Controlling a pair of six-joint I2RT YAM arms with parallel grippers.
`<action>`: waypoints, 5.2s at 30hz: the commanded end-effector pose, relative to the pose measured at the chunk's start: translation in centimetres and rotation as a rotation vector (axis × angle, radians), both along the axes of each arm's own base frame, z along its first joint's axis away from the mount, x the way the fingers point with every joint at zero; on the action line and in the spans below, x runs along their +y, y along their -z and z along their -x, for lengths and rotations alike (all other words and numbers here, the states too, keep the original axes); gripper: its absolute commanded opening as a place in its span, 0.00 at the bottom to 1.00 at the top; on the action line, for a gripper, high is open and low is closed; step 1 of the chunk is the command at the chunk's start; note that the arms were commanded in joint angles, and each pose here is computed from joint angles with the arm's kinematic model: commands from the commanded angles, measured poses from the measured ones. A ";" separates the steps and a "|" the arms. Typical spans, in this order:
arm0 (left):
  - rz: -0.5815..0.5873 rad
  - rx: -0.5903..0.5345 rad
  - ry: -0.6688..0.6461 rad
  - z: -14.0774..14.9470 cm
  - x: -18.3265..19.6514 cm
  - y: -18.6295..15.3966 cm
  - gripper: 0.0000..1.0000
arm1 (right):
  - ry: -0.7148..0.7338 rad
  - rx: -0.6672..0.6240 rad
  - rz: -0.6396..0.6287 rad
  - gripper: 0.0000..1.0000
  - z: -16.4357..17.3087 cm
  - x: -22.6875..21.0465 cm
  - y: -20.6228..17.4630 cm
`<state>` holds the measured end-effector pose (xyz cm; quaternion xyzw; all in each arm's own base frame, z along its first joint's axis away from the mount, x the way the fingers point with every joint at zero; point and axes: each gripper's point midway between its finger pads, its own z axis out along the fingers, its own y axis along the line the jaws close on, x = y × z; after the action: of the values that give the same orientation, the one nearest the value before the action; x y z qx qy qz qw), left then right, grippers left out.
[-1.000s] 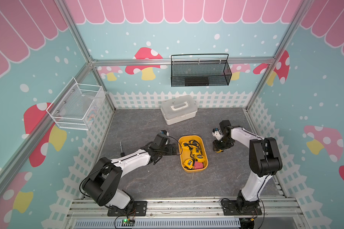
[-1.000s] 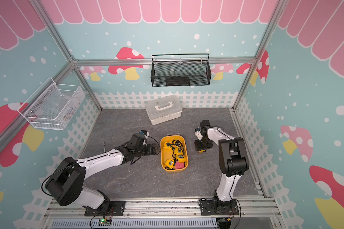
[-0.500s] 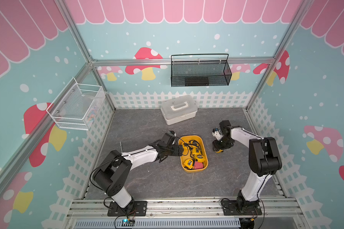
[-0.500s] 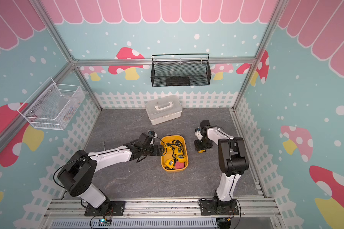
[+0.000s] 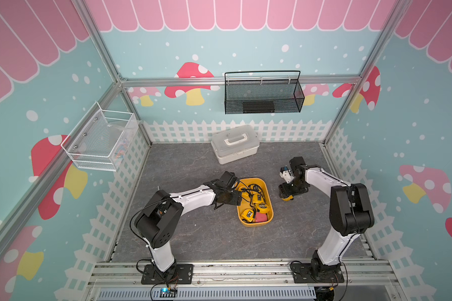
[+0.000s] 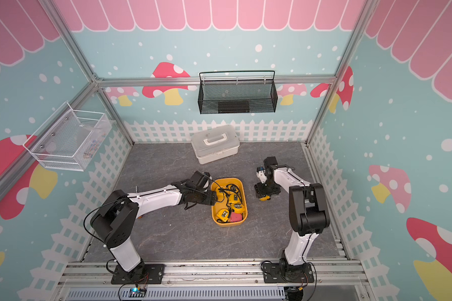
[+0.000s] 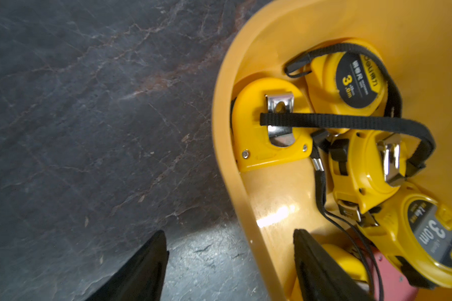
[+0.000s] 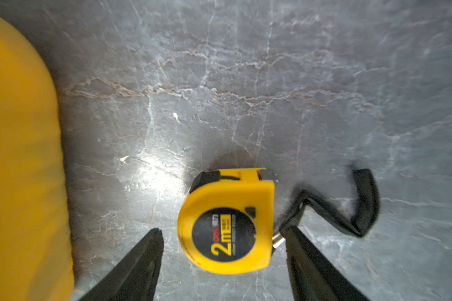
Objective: Take the tape measure out of the storage box
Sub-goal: Place the tape measure at the center of the board, then adjust the storage box at the center of the board, then pick up the tape measure from the storage box.
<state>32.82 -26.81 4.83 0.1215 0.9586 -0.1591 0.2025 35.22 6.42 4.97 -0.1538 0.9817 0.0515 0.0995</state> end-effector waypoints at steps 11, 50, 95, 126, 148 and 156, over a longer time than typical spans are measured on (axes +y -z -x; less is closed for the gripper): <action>-0.187 -0.019 0.043 -0.2 2.2 0.2 0.77 | 0.007 -0.083 -0.009 0.77 0.1 -0.3 -4.2; -0.026 -0.108 0.214 1.9 0.6 -7.7 0.80 | 0.012 -0.062 -0.027 0.80 0.8 0.0 -3.7; -0.358 -0.215 0.890 7.1 -8.8 -1.4 0.76 | 0.013 -0.038 -0.022 0.83 1.7 -0.2 -2.8; -0.470 -0.276 0.919 5.4 -8.8 -2.3 0.26 | 0.009 -0.024 -0.021 0.83 1.6 -0.1 -2.2; -0.352 -0.255 0.813 4.5 -7.9 -4.0 0.17 | 0.006 -0.025 -0.026 0.83 1.7 -0.1 -2.1; -0.213 -0.221 0.730 3.9 -6.7 -5.4 0.16 | 0.003 -0.024 -0.026 0.83 1.8 0.0 -2.0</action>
<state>28.28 -33.63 8.31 0.5173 0.8292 -0.0793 0.1963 33.83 6.52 7.31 -0.1550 0.9789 0.0589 0.1197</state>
